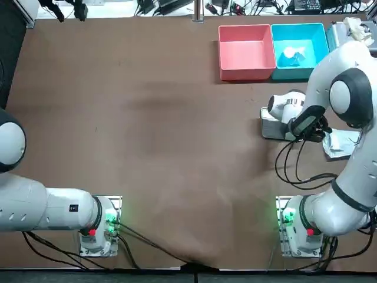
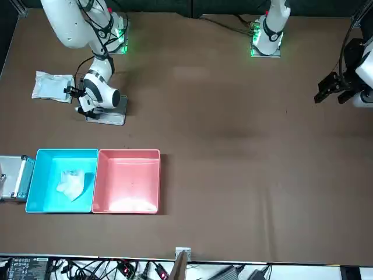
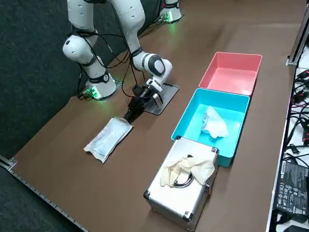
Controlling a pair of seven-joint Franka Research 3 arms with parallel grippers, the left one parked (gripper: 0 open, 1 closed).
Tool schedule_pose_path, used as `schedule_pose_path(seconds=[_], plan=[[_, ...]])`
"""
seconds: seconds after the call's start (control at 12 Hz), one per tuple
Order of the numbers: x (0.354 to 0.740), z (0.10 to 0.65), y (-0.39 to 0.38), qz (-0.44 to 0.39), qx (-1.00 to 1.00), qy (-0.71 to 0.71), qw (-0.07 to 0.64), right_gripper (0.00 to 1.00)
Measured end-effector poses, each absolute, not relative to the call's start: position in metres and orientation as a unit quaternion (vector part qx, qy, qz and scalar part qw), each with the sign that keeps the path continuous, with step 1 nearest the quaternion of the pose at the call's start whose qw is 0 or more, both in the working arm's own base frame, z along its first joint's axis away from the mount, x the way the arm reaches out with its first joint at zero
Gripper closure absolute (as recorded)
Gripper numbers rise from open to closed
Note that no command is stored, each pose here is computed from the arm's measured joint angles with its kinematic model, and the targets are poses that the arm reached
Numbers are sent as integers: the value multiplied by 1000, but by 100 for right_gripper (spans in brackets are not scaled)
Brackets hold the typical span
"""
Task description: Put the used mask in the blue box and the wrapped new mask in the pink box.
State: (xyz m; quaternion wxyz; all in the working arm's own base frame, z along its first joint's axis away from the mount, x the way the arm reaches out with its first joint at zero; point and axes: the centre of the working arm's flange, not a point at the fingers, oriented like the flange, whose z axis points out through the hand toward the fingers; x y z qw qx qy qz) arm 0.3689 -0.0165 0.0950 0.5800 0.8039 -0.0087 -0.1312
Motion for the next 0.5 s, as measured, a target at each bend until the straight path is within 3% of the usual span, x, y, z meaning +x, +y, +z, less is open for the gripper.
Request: schedule_pose_path(seconds=[0.5], plan=[[375, 102, -14, -129, 809, -25, 574, 67]])
